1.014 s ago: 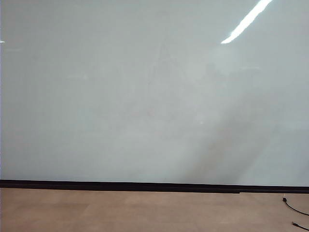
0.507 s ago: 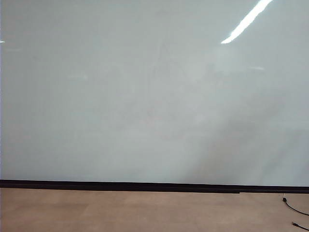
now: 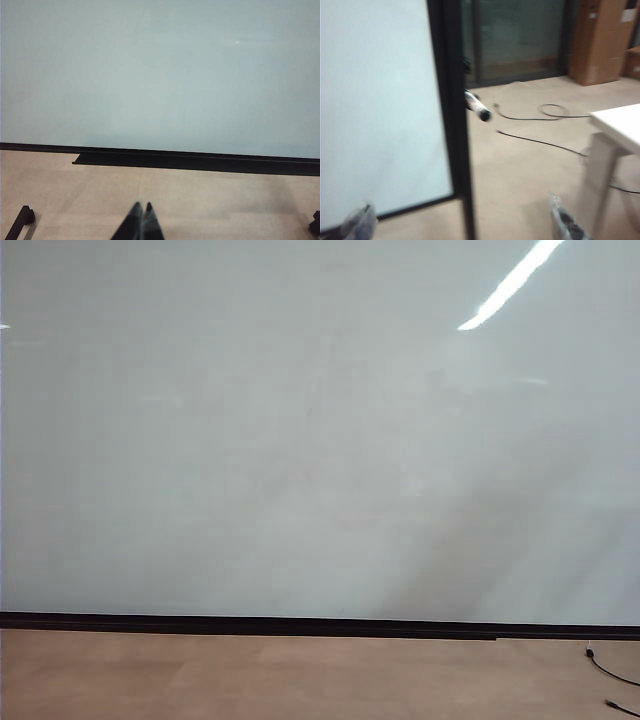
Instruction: Pick up the pen on the shelf to the right of the whiteboard and write the letter A.
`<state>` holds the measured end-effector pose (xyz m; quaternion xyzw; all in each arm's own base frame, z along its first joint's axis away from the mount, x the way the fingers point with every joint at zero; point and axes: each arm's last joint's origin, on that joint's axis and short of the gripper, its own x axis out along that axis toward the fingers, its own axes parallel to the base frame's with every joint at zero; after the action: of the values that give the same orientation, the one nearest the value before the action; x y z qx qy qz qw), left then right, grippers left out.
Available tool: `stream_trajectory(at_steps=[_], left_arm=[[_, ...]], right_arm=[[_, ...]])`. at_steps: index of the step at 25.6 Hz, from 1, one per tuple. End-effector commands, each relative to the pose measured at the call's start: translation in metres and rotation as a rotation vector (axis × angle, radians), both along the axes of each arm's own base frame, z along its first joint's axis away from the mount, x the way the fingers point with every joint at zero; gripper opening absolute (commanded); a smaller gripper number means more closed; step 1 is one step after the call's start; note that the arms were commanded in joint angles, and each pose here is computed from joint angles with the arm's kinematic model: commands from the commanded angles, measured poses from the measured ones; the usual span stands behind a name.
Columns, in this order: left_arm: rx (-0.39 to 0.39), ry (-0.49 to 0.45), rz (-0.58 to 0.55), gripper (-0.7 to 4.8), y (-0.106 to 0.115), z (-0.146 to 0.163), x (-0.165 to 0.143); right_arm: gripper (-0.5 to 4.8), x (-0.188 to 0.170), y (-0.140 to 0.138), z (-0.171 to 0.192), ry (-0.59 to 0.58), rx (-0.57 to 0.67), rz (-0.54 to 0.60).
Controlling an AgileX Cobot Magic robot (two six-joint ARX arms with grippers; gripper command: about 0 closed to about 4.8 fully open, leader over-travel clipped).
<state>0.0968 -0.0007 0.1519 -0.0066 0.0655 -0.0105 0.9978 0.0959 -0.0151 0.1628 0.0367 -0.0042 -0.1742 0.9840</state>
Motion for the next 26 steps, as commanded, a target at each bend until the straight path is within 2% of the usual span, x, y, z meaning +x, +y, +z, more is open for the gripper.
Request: stream_trajectory(at_steps=[1, 2, 3, 4, 8, 14, 20, 26], left_arm=[[0.003, -0.008, -0.004, -0.04, 0.000, 0.001, 0.000], [0.003, -0.008, -0.003, -0.05, 0.000, 0.001, 0.000], [0.004, -0.008, -0.004, -0.04, 0.000, 0.001, 0.000], [0.003, -0.008, -0.004, -0.04, 0.000, 0.001, 0.000], [0.004, -0.008, -0.004, -0.04, 0.000, 0.001, 0.000], [0.004, -0.008, -0.004, -0.04, 0.000, 0.001, 0.000], [0.004, -0.008, -0.004, -0.05, 0.000, 0.001, 0.000], [0.004, -0.008, -0.004, -0.04, 0.000, 0.001, 0.000]], right_arm=[[4.79, 0.000, 0.001, 0.008, -0.109, 0.104, 0.040], [4.56, 0.000, 0.001, 0.009, -0.116, 0.116, 0.043], [3.71, -0.001, 0.002, 0.012, -0.097, 0.118, 0.076], [3.52, -0.002, 0.002, 0.017, -0.079, 0.119, 0.094], [3.61, 0.001, 0.000, 0.045, -0.068, 0.100, 0.044], [4.34, 0.020, -0.010, 0.061, 0.023, 0.118, 0.018], [4.33, 0.044, -0.035, 0.053, 0.075, 0.189, 0.051], [4.31, 0.056, -0.049, 0.044, 0.121, 0.173, 0.038]])
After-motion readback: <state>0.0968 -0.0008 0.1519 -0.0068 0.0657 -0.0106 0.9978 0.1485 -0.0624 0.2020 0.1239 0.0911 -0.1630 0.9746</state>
